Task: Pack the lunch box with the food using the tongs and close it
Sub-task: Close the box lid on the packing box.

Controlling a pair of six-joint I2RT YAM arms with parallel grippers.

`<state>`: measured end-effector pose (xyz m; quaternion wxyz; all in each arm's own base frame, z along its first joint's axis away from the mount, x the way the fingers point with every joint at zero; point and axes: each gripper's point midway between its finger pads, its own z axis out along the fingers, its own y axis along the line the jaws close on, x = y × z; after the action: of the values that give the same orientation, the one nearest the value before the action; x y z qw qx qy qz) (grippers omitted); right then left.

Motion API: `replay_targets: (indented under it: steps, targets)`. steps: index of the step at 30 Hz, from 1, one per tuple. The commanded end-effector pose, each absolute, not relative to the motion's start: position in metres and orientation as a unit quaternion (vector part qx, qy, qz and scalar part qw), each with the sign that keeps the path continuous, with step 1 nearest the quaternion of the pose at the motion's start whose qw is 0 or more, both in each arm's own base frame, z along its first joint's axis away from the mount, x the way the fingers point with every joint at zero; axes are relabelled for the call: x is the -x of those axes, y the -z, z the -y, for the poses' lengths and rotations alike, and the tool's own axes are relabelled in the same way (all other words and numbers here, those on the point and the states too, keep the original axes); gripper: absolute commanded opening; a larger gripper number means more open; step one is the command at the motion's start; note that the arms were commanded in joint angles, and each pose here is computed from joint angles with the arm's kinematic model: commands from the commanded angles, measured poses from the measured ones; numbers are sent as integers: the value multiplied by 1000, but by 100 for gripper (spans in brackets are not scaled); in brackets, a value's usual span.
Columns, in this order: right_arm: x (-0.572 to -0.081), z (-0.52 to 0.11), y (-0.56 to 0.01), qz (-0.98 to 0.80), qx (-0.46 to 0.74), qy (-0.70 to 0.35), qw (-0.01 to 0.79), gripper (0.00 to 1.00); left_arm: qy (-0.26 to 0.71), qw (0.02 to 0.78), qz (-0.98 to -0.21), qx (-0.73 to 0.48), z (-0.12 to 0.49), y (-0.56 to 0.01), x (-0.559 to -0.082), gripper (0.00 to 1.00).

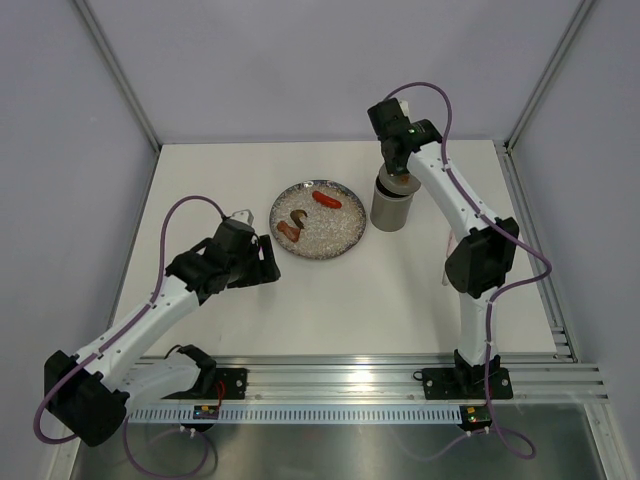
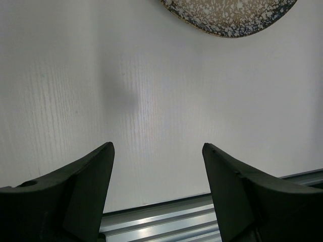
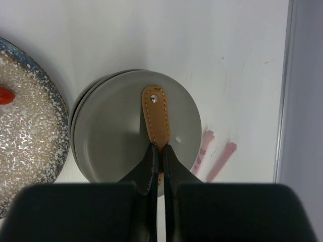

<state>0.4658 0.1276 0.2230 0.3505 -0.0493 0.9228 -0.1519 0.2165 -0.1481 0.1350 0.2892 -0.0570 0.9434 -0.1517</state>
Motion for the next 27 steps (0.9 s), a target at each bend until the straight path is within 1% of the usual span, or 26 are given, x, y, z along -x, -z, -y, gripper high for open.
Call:
replay_targets:
  steps: [1, 13, 27]
  targets:
    - [-466, -125, -226, -918, 55, 164, 358, 0, 173, 316, -931, 59, 153, -147, -224, 74]
    - [-470, -143, -205, -931, 61, 128, 337, 0, 153, 327, -931, 52, 143, -152, -223, 74]
    - [-468, -151, -186, -936, 67, 120, 323, 0, 151, 329, -931, 42, 145, -155, -226, 74]
